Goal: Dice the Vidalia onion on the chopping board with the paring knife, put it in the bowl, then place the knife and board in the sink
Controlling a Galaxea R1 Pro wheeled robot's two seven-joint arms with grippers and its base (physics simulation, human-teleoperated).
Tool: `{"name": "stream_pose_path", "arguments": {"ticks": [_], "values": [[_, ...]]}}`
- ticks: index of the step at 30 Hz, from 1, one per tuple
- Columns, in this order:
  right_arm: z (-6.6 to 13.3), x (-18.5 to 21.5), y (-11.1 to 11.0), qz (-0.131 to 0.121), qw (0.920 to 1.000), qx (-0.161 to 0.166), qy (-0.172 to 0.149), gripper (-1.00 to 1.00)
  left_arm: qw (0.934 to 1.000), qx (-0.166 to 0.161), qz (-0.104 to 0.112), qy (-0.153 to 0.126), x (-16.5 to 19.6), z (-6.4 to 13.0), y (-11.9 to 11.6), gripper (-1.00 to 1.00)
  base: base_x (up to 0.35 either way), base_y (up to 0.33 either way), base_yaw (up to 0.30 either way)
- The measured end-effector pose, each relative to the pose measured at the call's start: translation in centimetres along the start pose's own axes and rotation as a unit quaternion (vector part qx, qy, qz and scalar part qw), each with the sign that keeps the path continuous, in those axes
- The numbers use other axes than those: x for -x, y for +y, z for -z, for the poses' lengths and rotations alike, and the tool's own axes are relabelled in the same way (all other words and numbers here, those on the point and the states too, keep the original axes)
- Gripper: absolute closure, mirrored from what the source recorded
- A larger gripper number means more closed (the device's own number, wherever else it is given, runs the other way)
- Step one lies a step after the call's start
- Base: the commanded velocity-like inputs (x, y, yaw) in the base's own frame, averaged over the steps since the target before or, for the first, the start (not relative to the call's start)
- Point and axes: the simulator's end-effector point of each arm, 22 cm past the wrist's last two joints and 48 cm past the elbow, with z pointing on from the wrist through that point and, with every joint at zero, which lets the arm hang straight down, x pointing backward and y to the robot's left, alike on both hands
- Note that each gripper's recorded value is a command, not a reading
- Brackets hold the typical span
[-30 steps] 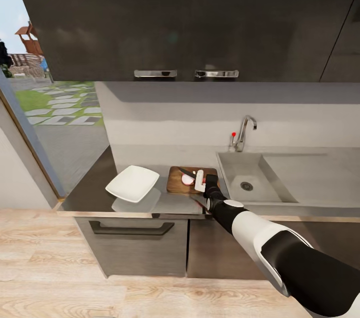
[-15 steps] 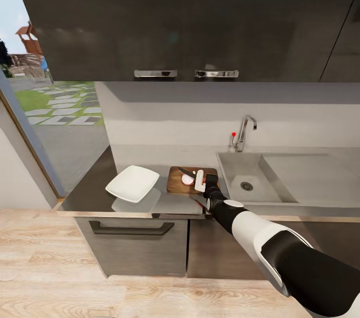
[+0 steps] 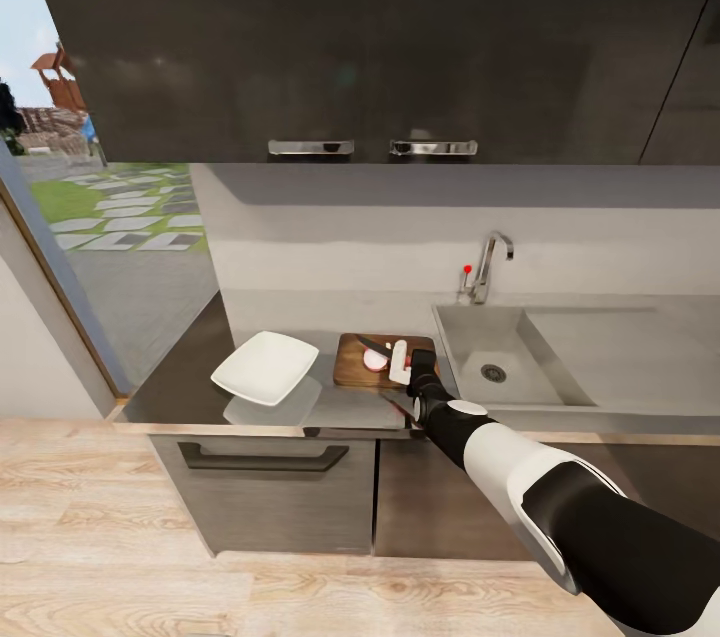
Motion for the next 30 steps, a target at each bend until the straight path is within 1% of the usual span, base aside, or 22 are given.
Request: {"name": "stream_pose_path", "arguments": {"ticks": [10, 16, 21, 26, 30], "values": [[0.0, -0.2, -0.2, 0.001, 1.0, -0.005, 0.005, 1.0, 1.0, 0.0, 0.0, 0.0, 0.0, 0.0, 0.0, -1.0, 0.0, 0.0, 0.0], [-0.1, -1.3, 0.1, 0.006, 0.9996, -0.002, 0.028, 1.0, 1.0, 0.0, 0.0, 0.002, -0.2, 0.0, 0.0, -1.0, 0.0, 0.0, 0.0], [-0.1, -1.2, 0.3, 0.007, 0.9996, 0.001, 0.026, 1.0, 1.0, 0.001, 0.0, 0.003, -0.2, 0.0, 0.1, -1.0, 0.0, 0.0, 0.0], [-0.1, -1.2, 1.4, 0.007, 0.9993, 0.027, 0.025, 1.0, 1.0, 0.001, 0.0, 0.003, -0.2, 0.0, 0.1, -1.0, 0.0, 0.0, 0.0], [-0.1, -1.0, 1.4, 0.007, 0.9993, 0.028, 0.023, 1.0, 1.0, 0.001, 0.0, 0.003, -0.2, 0.0, 0.1, -1.0, 0.0, 0.0, 0.0]]}}
